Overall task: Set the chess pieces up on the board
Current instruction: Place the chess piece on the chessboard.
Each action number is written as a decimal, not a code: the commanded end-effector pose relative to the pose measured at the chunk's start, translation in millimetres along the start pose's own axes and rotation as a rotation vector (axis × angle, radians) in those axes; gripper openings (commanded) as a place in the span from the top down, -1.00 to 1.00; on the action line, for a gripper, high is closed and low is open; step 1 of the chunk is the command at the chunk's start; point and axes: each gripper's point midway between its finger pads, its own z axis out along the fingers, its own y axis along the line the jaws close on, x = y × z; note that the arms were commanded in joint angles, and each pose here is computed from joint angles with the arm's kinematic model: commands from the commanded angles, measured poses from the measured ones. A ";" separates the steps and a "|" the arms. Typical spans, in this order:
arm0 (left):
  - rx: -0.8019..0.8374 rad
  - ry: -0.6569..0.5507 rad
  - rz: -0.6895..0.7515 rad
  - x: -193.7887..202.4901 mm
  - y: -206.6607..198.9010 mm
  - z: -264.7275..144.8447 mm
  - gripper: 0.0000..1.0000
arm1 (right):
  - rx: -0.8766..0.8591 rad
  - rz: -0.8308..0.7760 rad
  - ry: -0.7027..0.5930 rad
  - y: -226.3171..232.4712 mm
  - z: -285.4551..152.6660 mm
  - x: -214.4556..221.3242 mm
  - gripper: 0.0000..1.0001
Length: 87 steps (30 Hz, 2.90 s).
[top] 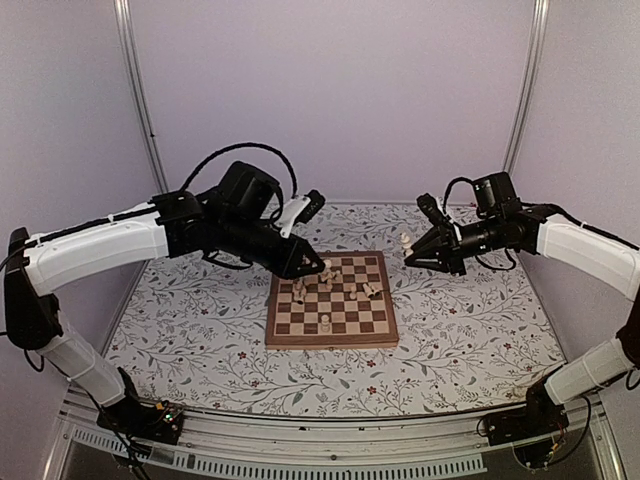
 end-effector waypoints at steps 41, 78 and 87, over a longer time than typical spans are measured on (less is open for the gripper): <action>-0.513 0.829 0.011 163.1 122.1 41.2 0.69 | 0.095 -0.091 0.000 1.8 -10.9 18.4 0.82; -0.492 0.774 0.004 152.0 122.8 58.0 0.38 | 0.082 -0.073 0.008 0.7 -7.1 24.8 0.82; -0.492 0.548 0.047 80.1 98.1 35.1 0.18 | 0.060 -0.073 -0.005 4.0 -6.3 22.8 0.82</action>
